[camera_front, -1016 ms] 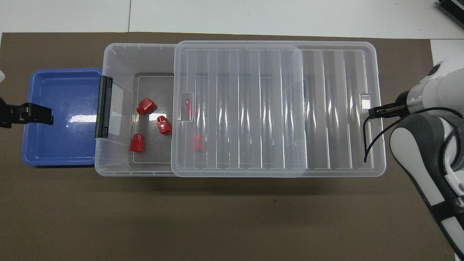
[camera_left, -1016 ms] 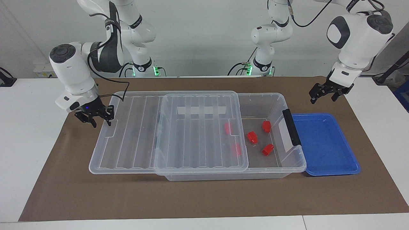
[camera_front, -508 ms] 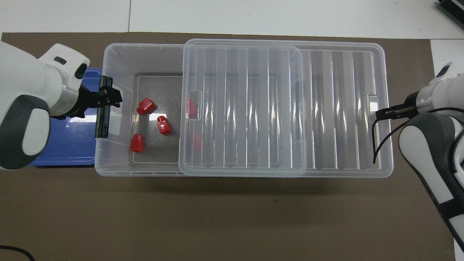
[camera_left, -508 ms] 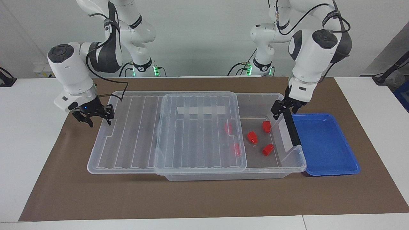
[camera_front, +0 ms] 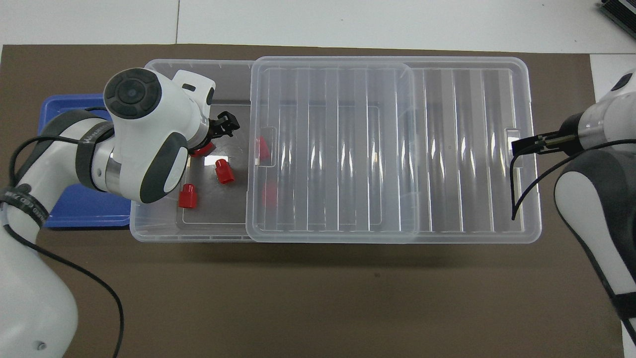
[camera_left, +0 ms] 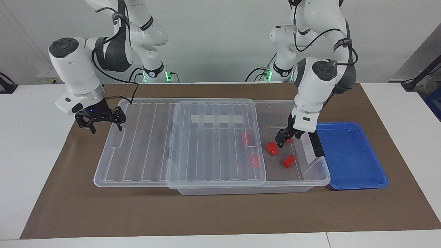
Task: Place red block in blue tray from box
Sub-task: 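Reach the left gripper into the opened box toward a red block, then grasp a red block with the left gripper and lift it out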
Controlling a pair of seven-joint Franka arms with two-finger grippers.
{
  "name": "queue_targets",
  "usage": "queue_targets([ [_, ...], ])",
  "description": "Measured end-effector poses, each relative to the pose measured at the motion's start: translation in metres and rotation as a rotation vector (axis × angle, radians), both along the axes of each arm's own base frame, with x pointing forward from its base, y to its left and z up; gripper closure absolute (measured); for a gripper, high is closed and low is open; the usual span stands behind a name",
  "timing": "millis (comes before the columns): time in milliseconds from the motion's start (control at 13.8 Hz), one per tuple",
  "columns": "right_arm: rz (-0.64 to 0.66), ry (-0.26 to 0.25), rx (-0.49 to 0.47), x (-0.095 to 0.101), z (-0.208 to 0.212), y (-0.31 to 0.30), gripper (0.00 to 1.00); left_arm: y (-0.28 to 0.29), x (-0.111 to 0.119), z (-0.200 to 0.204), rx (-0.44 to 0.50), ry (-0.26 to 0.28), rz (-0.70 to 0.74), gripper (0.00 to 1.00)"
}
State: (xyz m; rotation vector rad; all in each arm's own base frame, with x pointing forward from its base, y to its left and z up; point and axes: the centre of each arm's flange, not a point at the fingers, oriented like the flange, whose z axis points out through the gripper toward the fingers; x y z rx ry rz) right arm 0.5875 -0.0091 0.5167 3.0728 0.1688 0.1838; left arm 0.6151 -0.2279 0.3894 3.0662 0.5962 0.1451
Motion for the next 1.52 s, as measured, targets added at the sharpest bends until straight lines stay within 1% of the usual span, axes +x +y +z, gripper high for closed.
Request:
queue_targets([
  [145, -0.058, -0.002, 0.009, 0.0, 0.018, 0.012, 0.0, -0.009, -0.002, -0.038, 0.009, 0.004, -0.012, 0.0],
  [290, -0.142, 0.004, 0.018, -0.001, 0.046, 0.016, 0.0, -0.006, -0.011, -0.065, 0.037, 0.022, -0.03, 0.0],
  [508, -0.244, 0.012, 0.027, -0.006, 0.084, 0.022, 0.0, -0.004, -0.019, -0.077, 0.05, 0.036, -0.041, 0.0],
  [653, -0.278, 0.024, 0.028, -0.01, 0.092, 0.021, 0.0, -0.005, -0.021, -0.077, 0.052, 0.038, -0.044, 0.0],
  [798, -0.287, 0.059, 0.023, -0.017, 0.094, 0.019, 0.0, -0.005, -0.023, -0.079, 0.054, 0.041, -0.045, 0.04],
  [943, -0.292, 0.087, 0.018, -0.027, 0.1, 0.017, 0.0, -0.005, -0.026, -0.082, 0.057, 0.048, -0.048, 0.3],
  [1088, -0.295, 0.088, 0.019, -0.034, 0.108, 0.016, 0.0, -0.006, -0.028, -0.084, 0.059, 0.053, -0.05, 0.58],
  [1161, -0.296, 0.088, 0.019, -0.037, 0.11, 0.016, 0.0, -0.006, -0.028, -0.083, 0.061, 0.056, -0.05, 0.66],
  [1233, -0.297, 0.089, 0.019, -0.039, 0.111, 0.015, 0.0, -0.004, -0.03, -0.082, 0.069, 0.069, -0.049, 0.66],
  [1378, -0.3, 0.092, 0.021, -0.04, 0.11, 0.013, 0.0, -0.001, -0.03, -0.07, 0.1, 0.118, -0.038, 0.66],
  [1523, -0.295, 0.097, 0.031, -0.04, 0.108, 0.013, 0.0, 0.004, -0.023, -0.03, 0.125, 0.164, -0.009, 0.66],
])
